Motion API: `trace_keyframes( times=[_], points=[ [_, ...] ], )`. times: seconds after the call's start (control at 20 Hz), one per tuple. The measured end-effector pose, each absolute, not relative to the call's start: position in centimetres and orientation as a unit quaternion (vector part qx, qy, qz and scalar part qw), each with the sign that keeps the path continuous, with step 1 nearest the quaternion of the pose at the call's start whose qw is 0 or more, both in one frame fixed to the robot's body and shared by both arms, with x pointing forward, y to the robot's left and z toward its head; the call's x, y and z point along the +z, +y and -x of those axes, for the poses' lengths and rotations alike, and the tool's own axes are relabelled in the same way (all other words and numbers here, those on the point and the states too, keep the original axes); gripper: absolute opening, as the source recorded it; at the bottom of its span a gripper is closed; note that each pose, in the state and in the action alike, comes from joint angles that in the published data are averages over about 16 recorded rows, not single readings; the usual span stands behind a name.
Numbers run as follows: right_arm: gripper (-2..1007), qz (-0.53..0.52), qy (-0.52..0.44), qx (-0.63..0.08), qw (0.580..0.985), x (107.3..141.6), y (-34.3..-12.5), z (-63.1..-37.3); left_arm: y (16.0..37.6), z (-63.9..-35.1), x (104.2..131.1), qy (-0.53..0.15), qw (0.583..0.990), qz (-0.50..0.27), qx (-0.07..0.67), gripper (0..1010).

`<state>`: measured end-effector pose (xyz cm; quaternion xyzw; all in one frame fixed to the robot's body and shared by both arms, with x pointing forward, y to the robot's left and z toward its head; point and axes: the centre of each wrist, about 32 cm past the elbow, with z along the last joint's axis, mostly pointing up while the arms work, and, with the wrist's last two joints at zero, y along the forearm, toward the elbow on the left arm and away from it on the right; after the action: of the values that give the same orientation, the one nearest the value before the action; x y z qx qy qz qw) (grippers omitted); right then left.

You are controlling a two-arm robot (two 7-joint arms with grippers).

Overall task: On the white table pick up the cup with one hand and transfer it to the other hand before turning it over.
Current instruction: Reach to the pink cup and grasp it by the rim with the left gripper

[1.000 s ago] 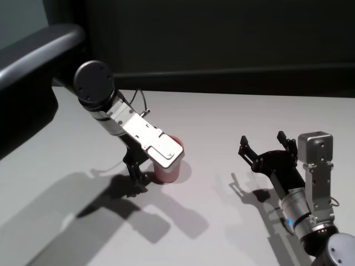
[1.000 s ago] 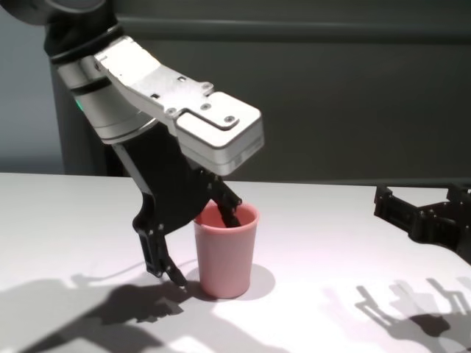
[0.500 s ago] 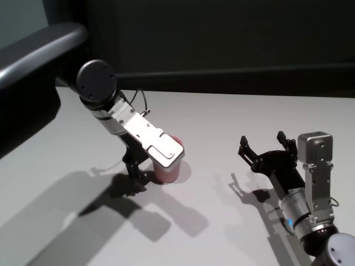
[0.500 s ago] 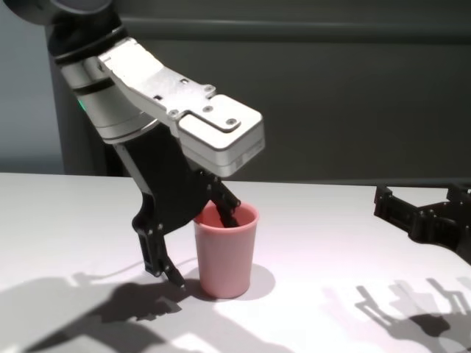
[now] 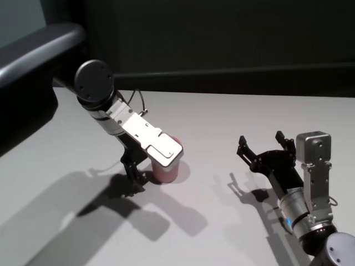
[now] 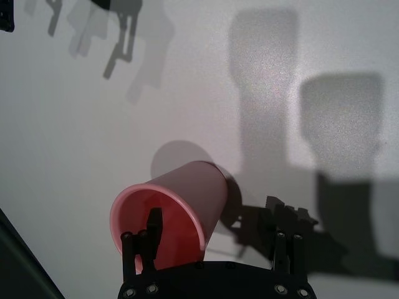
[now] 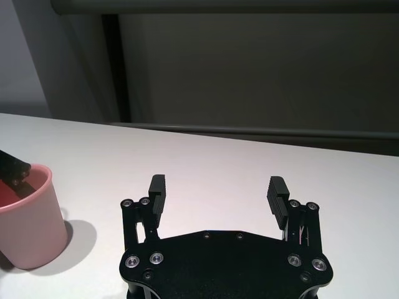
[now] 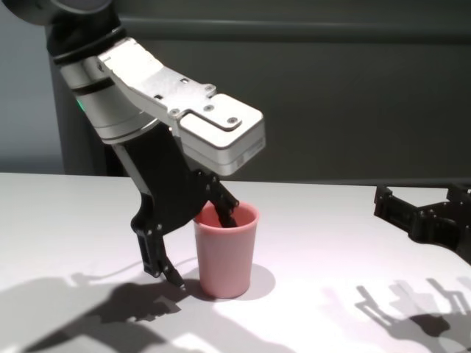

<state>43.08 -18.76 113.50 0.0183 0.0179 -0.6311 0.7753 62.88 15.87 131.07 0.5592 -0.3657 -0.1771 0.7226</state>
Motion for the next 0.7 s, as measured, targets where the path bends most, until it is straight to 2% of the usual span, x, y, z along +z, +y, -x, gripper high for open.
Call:
trace_keyframes(
  times=[0.4, 0.7],
  points=[
    [1002, -0.018, 0.018, -0.631, 0.775, 113.50, -18.76, -43.08, 15.91, -62.86, 131.06, -0.364, 0.724, -0.560, -0.175, 997],
    [1002, -0.018, 0.018, -0.631, 0.775, 113.50, -18.76, -43.08, 15.93, -62.85, 131.06, -0.364, 0.724, -0.559, -0.175, 945]
  ],
)
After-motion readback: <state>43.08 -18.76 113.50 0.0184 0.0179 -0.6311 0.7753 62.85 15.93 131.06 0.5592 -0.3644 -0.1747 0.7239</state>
